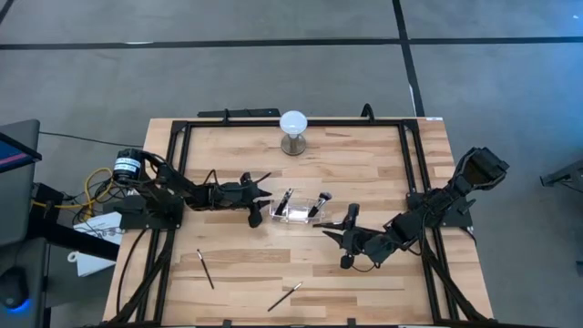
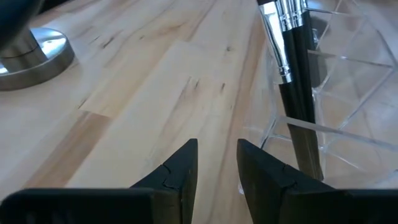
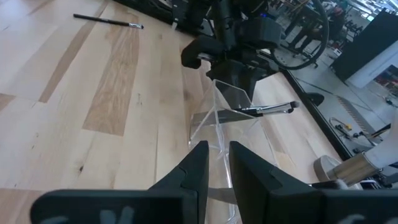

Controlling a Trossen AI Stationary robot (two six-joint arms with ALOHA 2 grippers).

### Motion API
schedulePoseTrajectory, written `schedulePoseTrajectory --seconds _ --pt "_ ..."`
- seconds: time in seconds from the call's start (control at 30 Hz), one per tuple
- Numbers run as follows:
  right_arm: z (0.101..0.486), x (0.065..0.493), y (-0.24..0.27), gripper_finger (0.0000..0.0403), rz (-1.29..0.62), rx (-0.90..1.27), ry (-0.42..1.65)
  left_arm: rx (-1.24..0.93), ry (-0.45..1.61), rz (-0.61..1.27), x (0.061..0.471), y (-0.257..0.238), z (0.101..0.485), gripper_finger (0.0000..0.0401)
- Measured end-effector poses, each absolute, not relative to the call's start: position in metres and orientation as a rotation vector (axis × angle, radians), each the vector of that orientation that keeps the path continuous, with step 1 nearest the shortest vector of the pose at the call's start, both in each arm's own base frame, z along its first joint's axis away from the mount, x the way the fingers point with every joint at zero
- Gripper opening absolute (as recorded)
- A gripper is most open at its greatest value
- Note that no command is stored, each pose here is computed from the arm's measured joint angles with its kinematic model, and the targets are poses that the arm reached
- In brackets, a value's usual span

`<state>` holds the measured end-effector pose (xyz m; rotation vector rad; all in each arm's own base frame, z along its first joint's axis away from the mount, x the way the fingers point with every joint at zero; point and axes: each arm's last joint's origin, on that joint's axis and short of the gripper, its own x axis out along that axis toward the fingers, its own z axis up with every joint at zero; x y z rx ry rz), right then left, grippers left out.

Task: Put items in baskets/containers
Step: Adjust the transparent organizer, then put the black highlighter brush into the transparent organizer

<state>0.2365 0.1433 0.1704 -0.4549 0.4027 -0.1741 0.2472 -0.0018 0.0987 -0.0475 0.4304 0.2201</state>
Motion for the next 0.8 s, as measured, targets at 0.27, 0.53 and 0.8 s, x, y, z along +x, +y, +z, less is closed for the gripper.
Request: schedulePoseTrajectory --seconds 0.27,0.53,0.8 --pt "0.170 0.236 0.143 0.0055 -0.175 -0.454 0.407 -0.040 0.440 0.244 0.244 -0.001 0.097 0.0108" --pt "0.163 0.233 0.140 0.0055 -0.188 -0.447 0.473 -0.041 0.394 0.328 0.233 0.001 0.106 0.0108" --pt "0.160 0.225 0.148 0.0055 -0.163 -0.445 0.486 -0.118 0.154 0.215 0.213 -0.021 0.155 0.0108"
